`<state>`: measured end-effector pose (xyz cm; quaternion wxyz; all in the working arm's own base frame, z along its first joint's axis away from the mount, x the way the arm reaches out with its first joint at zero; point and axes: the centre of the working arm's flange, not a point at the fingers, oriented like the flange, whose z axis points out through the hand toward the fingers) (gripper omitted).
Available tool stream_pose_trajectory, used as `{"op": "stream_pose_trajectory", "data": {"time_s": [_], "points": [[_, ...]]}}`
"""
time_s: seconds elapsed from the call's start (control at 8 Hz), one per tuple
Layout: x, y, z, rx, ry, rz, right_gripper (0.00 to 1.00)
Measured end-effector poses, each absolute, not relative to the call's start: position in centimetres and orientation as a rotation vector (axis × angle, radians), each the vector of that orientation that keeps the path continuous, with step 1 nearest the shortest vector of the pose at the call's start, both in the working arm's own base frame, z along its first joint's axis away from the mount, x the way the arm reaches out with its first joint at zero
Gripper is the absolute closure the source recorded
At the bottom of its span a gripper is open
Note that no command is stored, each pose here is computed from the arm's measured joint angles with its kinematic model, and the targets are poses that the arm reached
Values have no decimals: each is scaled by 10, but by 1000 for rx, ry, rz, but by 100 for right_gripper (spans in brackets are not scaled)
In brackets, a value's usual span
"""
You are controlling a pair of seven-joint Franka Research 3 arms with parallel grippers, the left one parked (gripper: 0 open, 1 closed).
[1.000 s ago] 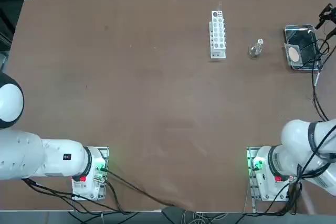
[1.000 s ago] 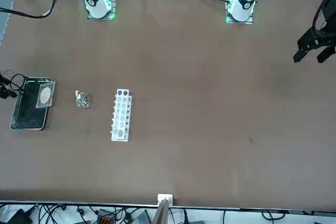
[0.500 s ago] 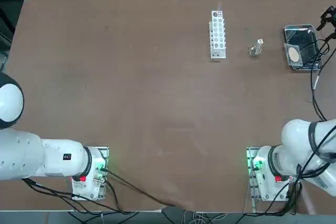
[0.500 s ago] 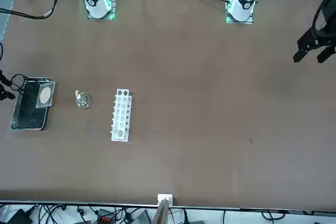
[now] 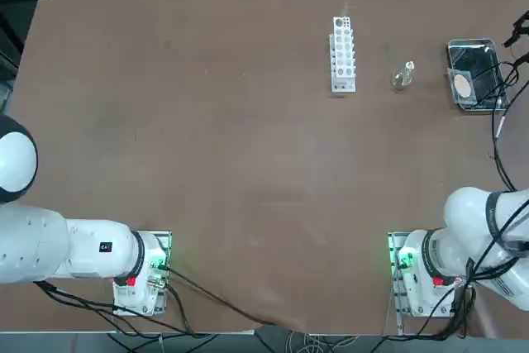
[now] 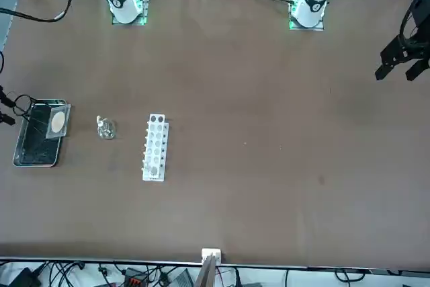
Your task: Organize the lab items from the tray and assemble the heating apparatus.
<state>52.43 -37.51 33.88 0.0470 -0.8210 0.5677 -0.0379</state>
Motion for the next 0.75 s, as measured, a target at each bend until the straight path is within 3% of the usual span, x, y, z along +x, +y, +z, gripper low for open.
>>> {"op": "stream_pose_trajectory", "data": {"time_s": [0.75], "points": [[509,-367,320,-2465,1760,-194,33]]}}
